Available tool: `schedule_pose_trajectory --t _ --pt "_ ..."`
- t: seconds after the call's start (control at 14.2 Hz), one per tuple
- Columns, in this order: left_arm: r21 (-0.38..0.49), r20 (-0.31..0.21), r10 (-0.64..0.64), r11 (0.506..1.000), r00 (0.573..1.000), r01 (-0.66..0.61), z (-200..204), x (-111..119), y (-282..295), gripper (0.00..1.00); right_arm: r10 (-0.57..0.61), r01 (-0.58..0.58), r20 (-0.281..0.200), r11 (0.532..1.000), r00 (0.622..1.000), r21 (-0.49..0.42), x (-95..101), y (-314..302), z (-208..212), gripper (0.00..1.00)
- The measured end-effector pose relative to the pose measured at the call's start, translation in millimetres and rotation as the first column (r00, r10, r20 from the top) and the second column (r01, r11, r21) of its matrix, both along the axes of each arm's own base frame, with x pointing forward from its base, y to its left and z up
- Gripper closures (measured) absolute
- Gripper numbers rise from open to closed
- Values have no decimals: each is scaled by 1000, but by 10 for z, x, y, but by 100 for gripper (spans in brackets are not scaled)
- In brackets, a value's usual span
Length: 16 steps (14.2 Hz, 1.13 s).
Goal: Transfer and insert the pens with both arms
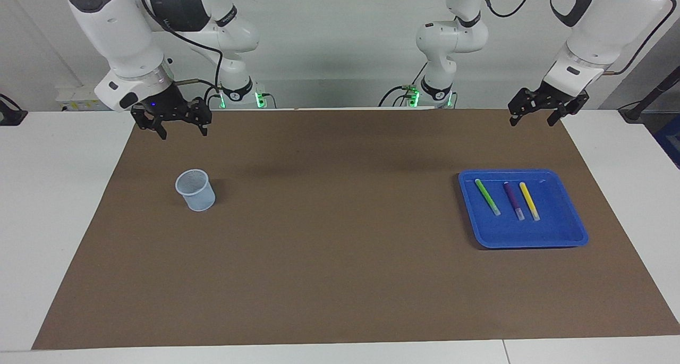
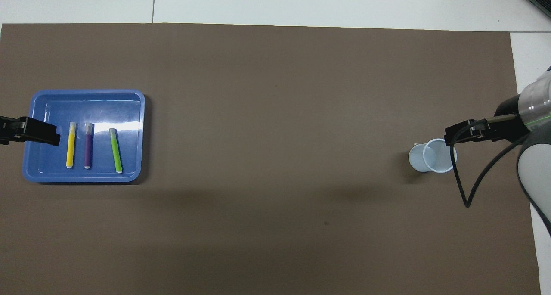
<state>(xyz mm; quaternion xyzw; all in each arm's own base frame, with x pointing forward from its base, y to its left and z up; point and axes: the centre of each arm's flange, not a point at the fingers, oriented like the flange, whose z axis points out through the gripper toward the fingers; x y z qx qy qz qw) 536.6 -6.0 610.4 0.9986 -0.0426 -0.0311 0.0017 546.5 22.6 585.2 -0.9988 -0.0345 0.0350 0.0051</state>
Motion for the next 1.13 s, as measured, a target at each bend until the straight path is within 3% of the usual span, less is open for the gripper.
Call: schedule_pose_trajectory --t 1.13 --pt "-1 2 8 1000 1000 -8 9 1 40 0 0 0 0 1000 1000 0 0 0 0 0"
